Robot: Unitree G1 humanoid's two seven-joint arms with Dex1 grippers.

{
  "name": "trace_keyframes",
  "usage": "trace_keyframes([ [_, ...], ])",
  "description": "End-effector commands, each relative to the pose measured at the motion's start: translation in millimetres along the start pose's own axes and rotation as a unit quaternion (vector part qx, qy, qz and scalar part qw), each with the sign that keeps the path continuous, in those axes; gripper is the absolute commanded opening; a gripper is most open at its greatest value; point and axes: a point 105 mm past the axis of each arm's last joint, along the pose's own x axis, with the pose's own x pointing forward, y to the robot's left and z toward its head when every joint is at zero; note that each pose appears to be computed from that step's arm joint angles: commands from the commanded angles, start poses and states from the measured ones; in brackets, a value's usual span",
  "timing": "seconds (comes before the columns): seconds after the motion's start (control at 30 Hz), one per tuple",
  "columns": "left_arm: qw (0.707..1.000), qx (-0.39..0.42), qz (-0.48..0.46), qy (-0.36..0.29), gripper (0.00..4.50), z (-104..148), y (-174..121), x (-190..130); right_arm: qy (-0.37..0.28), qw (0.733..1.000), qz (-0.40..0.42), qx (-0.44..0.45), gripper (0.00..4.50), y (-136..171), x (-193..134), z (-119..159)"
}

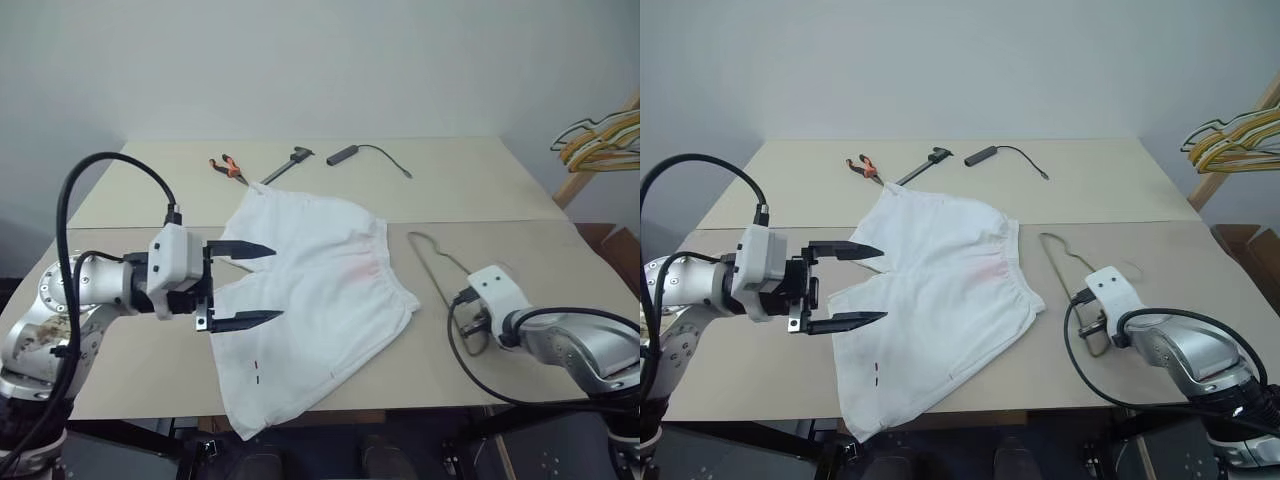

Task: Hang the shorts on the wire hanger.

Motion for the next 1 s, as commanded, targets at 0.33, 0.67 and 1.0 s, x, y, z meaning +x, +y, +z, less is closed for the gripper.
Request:
trace_keyframes([
  [0.33, 0.978, -0.098, 0.155, -0.099, 4.4, 20, 72, 34, -0.411, 0.697, -0.225, -0.542, 0.03, -28, -59, 124],
  [0.67, 0.985, -0.151, 0.08, 0.014, 4.4, -15, 72, 50, -0.544, 0.511, -0.259, -0.614, 0.03, -10, -77, 155],
  [1.0, 0.984, -0.152, 0.042, 0.088, 3.52, -48, 72, 77, -0.59, 0.463, -0.273, -0.602, 0.0, -1, -103, 171],
])
